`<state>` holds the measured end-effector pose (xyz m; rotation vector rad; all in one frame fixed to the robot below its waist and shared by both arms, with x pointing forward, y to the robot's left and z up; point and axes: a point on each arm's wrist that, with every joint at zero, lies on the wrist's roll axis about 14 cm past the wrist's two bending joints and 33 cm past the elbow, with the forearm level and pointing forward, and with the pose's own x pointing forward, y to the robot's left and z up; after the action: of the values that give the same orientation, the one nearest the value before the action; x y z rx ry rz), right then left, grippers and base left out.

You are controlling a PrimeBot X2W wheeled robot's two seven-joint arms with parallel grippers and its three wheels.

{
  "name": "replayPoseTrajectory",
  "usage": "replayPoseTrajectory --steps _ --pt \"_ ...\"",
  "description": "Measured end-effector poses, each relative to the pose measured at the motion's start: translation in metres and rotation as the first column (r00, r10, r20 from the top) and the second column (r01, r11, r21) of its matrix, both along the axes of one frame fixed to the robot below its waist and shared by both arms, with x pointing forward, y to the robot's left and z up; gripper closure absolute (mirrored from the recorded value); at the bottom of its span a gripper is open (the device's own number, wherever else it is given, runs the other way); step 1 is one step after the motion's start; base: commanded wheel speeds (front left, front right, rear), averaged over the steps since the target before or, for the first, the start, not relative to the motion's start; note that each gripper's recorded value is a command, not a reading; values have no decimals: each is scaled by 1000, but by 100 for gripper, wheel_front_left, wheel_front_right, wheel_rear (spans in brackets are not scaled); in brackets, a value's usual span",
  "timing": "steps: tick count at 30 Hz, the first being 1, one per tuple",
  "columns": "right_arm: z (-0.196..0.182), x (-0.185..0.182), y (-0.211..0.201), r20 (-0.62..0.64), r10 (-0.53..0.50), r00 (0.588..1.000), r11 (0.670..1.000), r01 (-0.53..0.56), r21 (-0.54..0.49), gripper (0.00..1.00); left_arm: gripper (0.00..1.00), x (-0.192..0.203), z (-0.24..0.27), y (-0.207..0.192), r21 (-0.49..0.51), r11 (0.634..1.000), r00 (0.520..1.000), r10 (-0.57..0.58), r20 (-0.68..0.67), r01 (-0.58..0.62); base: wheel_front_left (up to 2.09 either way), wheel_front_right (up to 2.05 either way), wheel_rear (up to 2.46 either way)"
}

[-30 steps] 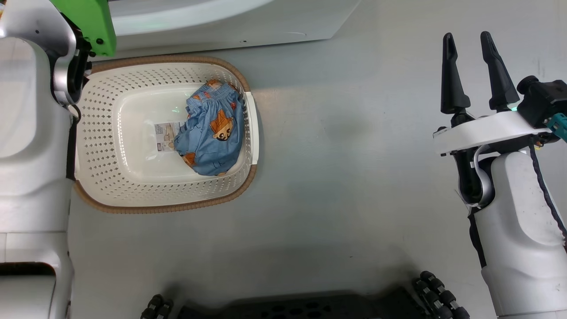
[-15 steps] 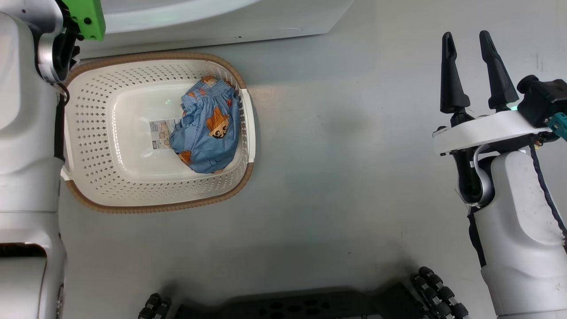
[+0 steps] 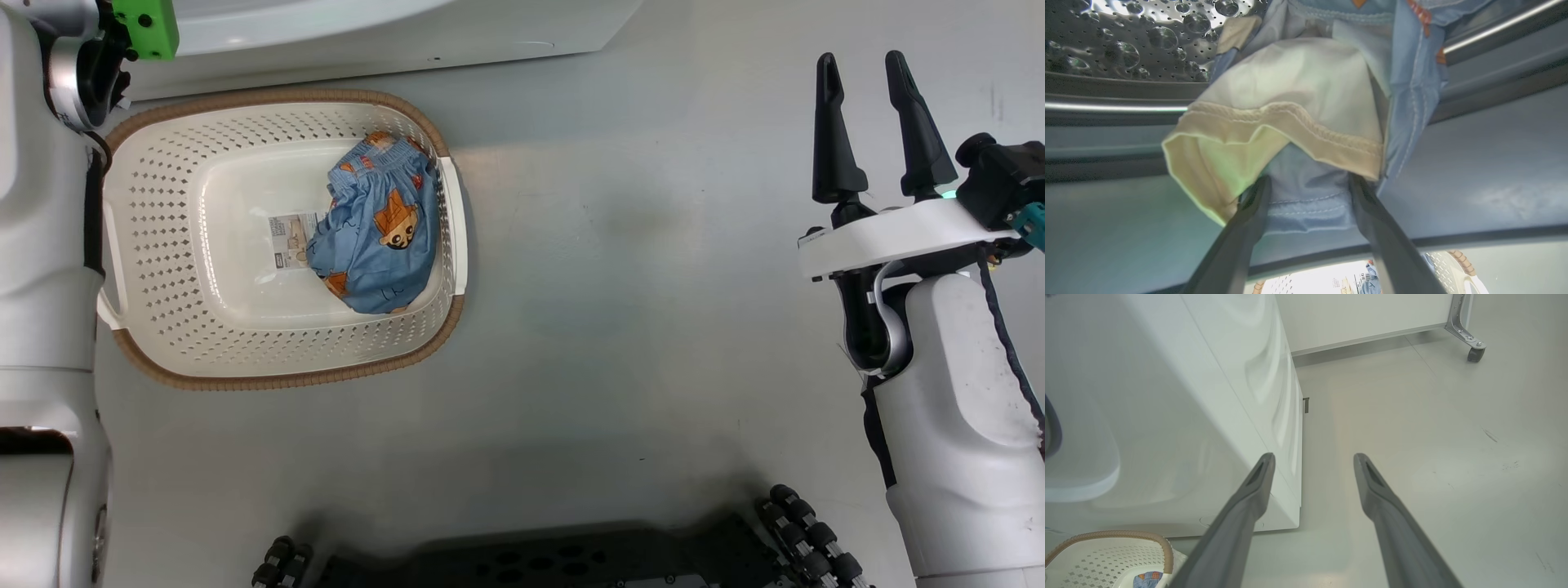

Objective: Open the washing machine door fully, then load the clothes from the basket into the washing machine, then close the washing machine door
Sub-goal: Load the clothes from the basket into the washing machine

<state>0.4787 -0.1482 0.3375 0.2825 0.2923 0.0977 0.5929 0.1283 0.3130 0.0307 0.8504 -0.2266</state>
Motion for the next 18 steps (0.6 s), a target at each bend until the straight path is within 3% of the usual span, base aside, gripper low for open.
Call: replayPoseTrajectory --steps 1,2,3,4,5,14,18 --pt "0 1 0 2 1 1000 1000 -1 0 0 11 0 -1 0 1 1000 1000 0 -6 0 0 0 0" --pt "1 2 0 5 1 1000 1000 -1 0 0 49 1 -1 0 1 1000 1000 0 -7 0 0 0 0" --pt "1 3 0 7 1 1000 1000 -1 0 0 66 1 -1 0 1 1000 1000 0 -7 0 0 0 0" --pt "1 3 0 7 2 1000 1000 -2 0 0 96 2 -2 0 1 1000 1000 0 -8 0 0 0 0" --pt "0 3 0 6 1 1000 1000 -1 0 0 100 2 -3 0 1 1000 1000 0 -10 0 0 0 0" --pt "-4 2 -1 -4 -3 1000 1000 3 -1 0 100 5 -7 -1 -2 1000 1000 3 -9 -3 0 0 0" --pt "-5 2 -1 -6 -4 1000 1000 4 1 0 100 16 4 -3 -9 1000 997 7 76 -6 0 0 0"
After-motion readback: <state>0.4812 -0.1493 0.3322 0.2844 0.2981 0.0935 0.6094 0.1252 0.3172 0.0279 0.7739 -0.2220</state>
